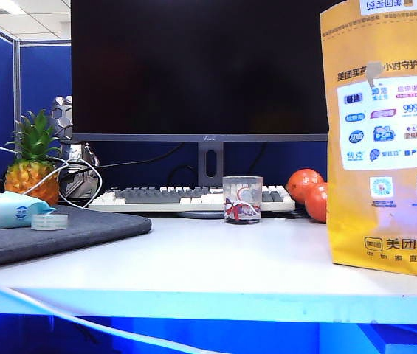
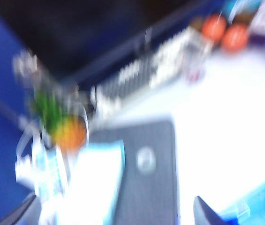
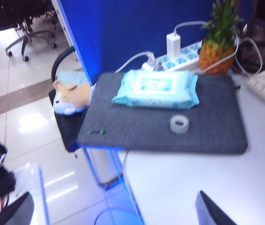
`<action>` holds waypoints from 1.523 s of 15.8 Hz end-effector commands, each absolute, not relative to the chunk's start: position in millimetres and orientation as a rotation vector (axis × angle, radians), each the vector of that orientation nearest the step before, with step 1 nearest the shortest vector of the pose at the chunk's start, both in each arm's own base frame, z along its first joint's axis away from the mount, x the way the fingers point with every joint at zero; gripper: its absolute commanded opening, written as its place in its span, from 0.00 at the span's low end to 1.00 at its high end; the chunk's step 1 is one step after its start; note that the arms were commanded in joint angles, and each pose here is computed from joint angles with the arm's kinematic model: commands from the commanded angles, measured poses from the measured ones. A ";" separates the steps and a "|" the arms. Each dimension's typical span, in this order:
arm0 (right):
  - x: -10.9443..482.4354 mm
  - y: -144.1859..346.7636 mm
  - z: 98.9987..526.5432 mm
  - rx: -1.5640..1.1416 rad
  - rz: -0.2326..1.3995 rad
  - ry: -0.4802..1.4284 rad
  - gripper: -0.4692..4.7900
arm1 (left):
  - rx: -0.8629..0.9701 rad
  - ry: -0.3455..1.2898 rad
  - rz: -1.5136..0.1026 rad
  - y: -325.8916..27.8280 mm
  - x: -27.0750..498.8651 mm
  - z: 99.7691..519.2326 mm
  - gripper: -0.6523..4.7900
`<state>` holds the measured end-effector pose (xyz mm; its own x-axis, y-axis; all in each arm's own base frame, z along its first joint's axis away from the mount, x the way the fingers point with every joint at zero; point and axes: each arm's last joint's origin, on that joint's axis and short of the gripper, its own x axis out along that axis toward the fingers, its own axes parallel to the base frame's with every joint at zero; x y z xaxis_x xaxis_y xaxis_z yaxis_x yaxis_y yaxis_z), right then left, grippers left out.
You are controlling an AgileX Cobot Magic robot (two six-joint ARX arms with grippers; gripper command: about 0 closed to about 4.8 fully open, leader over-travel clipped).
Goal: Pick up the green apple and throw it into the yellow paper bag.
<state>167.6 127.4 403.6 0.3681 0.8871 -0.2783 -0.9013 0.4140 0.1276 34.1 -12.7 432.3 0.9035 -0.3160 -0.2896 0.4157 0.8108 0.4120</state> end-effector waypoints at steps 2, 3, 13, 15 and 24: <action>179.2 142.5 407.9 -0.048 1.186 0.220 1.00 | 0.488 0.258 -0.386 -11.3 32.0 395.6 0.91; 180.5 143.5 407.3 -0.048 1.186 0.220 1.00 | 0.489 0.262 -0.387 -11.6 32.7 394.7 0.91; 180.8 142.8 399.2 -0.043 1.175 0.312 1.00 | 0.458 0.262 -0.434 -13.0 32.3 394.5 0.91; 180.8 142.8 399.2 -0.043 1.175 0.312 1.00 | 0.461 0.262 -0.441 -13.4 32.5 393.8 0.91; 136.8 108.0 298.6 -0.046 1.125 0.370 1.00 | 0.502 0.410 -0.473 -13.0 31.3 254.3 0.91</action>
<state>145.7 113.6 306.2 0.3781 0.8670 -0.3245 -0.8832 0.4429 0.1542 31.7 -13.2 259.0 0.8180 -0.3298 -0.4712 0.5180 0.7785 0.3544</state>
